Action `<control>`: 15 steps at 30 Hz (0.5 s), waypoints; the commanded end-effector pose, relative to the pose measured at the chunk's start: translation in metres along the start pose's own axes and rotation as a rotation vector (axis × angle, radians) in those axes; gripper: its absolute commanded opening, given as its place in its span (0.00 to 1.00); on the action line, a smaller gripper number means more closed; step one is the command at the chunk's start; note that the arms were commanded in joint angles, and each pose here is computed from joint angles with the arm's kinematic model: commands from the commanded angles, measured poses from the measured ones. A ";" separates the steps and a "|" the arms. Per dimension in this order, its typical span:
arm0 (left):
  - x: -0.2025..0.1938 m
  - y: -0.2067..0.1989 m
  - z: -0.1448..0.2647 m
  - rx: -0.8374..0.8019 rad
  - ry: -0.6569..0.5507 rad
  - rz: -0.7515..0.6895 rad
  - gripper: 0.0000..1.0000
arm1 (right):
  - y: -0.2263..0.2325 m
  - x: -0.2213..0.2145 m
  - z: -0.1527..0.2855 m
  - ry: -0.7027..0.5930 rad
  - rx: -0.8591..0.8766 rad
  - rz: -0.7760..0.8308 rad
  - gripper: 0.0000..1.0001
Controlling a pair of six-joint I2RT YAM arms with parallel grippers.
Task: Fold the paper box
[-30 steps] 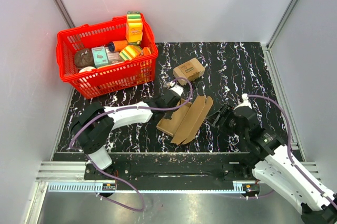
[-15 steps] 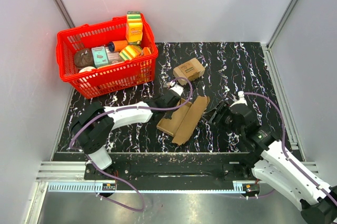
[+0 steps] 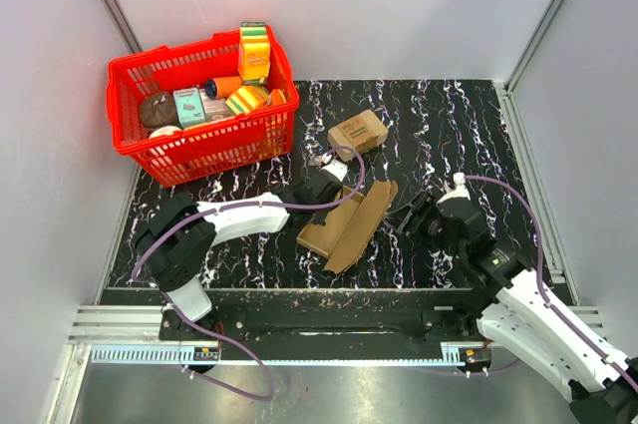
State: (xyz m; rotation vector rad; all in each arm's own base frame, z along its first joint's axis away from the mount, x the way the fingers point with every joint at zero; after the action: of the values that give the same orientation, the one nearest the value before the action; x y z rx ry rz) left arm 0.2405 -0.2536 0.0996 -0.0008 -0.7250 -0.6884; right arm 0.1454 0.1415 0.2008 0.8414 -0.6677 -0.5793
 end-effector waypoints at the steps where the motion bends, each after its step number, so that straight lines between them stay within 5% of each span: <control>1: 0.007 0.001 0.000 0.008 -0.041 0.024 0.00 | 0.013 0.005 0.004 -0.019 0.037 -0.005 0.66; 15: 0.006 -0.002 -0.003 -0.002 -0.039 0.031 0.00 | 0.015 0.004 0.015 -0.016 0.067 -0.023 0.65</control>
State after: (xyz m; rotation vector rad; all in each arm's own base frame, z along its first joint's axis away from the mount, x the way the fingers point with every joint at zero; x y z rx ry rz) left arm 0.2398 -0.2529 0.0977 -0.0014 -0.7243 -0.6860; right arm 0.1388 0.1372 0.2120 0.8783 -0.6890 -0.5817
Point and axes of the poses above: each gripper's point midway between its finger pads, its own z axis back along the fingers, its own y axis along the line the jaws close on, x = y × z, the point moved 7 cm from there along z, back along the fingers, and after that the axes turned 12 degrees about -z, right-handed, at the moved point
